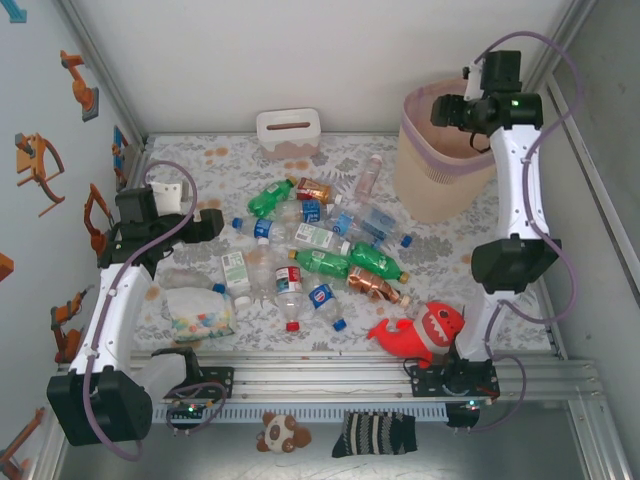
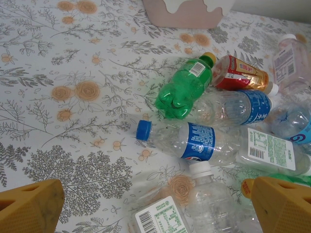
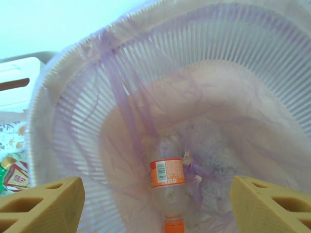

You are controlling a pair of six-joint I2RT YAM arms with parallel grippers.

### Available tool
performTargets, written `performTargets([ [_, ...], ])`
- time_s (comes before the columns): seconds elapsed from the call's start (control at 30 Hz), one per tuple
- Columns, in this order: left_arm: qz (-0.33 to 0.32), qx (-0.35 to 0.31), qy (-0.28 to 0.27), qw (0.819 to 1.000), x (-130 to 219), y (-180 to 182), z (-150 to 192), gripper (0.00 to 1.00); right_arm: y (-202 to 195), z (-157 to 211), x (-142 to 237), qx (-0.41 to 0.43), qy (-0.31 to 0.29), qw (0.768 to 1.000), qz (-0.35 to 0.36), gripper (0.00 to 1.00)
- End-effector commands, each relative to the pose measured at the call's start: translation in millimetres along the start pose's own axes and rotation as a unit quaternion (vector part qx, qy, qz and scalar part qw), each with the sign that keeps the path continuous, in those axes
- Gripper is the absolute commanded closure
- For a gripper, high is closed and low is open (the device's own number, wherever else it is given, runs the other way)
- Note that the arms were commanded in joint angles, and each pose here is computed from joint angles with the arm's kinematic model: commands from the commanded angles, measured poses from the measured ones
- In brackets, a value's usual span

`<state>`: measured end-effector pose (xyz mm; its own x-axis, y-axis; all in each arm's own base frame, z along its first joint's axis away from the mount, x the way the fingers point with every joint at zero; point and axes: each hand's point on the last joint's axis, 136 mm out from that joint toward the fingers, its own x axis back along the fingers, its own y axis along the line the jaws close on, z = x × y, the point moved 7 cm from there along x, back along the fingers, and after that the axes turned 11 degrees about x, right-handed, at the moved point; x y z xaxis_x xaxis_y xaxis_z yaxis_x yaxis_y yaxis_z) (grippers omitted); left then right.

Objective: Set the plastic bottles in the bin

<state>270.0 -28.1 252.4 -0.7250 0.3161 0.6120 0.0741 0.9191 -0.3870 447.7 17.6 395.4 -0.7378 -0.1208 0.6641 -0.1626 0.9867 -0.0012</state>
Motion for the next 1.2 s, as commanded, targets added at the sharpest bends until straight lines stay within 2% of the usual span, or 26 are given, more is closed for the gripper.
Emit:
performTargets([
  [0.0,0.010,0.000,0.000,1.000,-1,-1,0,0.02,4,0,27,0.008,-0.014,1.000,0.007,0.24],
  [0.33,-0.009,0.017,0.034,0.999,-11,5,1,0.02,28,21,78,0.014,-0.040,0.999,-0.005,0.24],
  [0.6,-0.034,0.022,0.090,0.995,-28,3,13,0.05,43,58,96,0.009,-0.032,0.999,-0.025,0.25],
  [0.67,-0.060,0.024,0.110,0.992,-33,1,20,0.06,45,66,99,0.008,-0.025,0.999,-0.028,0.25],
  [0.73,-0.105,0.049,0.134,0.984,-39,4,30,0.06,46,75,101,0.008,-0.016,0.999,-0.029,0.25],
  [0.87,-0.141,0.125,0.143,0.972,-49,12,42,0.08,47,89,105,0.016,0.000,1.000,-0.027,0.25],
  [1.07,-0.146,0.197,0.158,0.956,-64,12,49,0.08,43,112,108,0.036,0.033,0.999,-0.004,0.25],
  [1.17,-0.139,0.225,0.190,0.945,-77,8,56,0.13,42,121,107,0.038,0.042,0.998,0.000,0.25],
])
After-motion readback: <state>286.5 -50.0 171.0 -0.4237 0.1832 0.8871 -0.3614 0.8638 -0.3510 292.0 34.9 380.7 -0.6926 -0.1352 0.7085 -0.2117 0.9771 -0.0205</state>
